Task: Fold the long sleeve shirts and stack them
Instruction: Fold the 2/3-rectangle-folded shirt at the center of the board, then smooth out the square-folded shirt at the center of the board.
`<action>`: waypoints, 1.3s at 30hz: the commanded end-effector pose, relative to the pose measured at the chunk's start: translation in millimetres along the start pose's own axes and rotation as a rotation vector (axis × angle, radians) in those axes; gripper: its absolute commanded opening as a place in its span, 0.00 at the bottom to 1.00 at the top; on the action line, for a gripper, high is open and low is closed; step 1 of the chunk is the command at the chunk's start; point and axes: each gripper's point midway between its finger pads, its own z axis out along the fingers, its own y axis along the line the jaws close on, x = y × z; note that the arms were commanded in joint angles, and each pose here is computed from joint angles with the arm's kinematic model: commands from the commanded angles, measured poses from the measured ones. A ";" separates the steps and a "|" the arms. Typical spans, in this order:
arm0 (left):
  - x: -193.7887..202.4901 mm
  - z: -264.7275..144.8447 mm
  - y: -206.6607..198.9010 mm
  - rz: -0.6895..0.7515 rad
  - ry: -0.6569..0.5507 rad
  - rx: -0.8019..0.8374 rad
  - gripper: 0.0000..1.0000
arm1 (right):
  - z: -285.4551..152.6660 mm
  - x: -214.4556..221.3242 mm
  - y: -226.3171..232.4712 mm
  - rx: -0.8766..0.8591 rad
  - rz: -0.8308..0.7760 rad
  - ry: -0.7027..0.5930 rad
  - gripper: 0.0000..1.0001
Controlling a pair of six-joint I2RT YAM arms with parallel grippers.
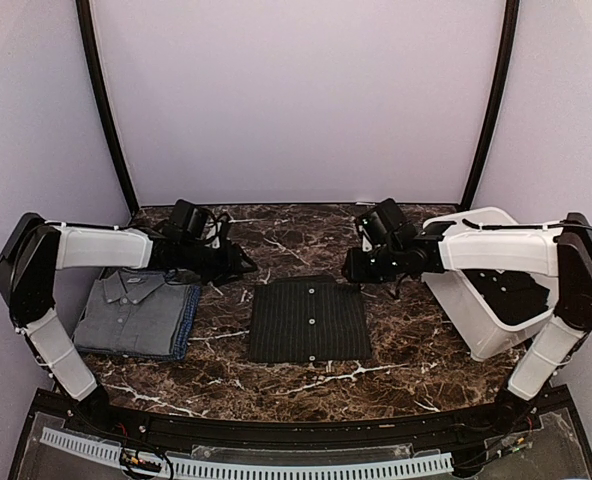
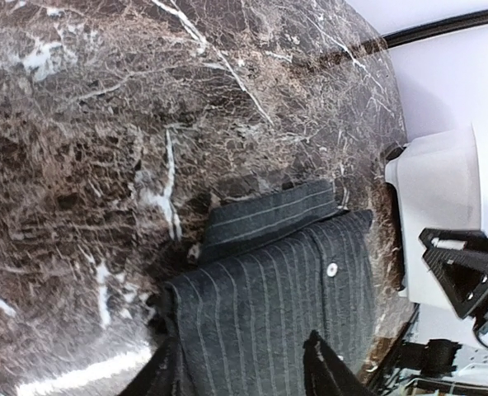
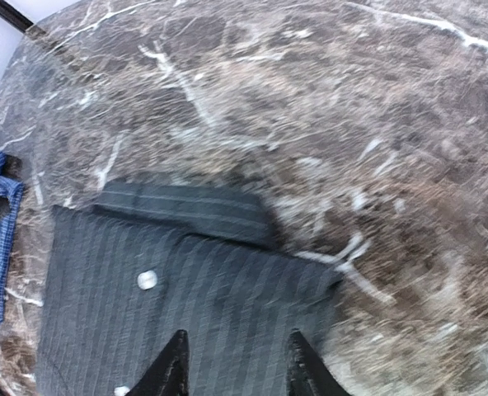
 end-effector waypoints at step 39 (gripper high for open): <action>163.7 35.7 6.9 0.129 0.455 -0.060 0.15 | 96.0 20.7 -41.7 0.073 0.050 0.181 0.31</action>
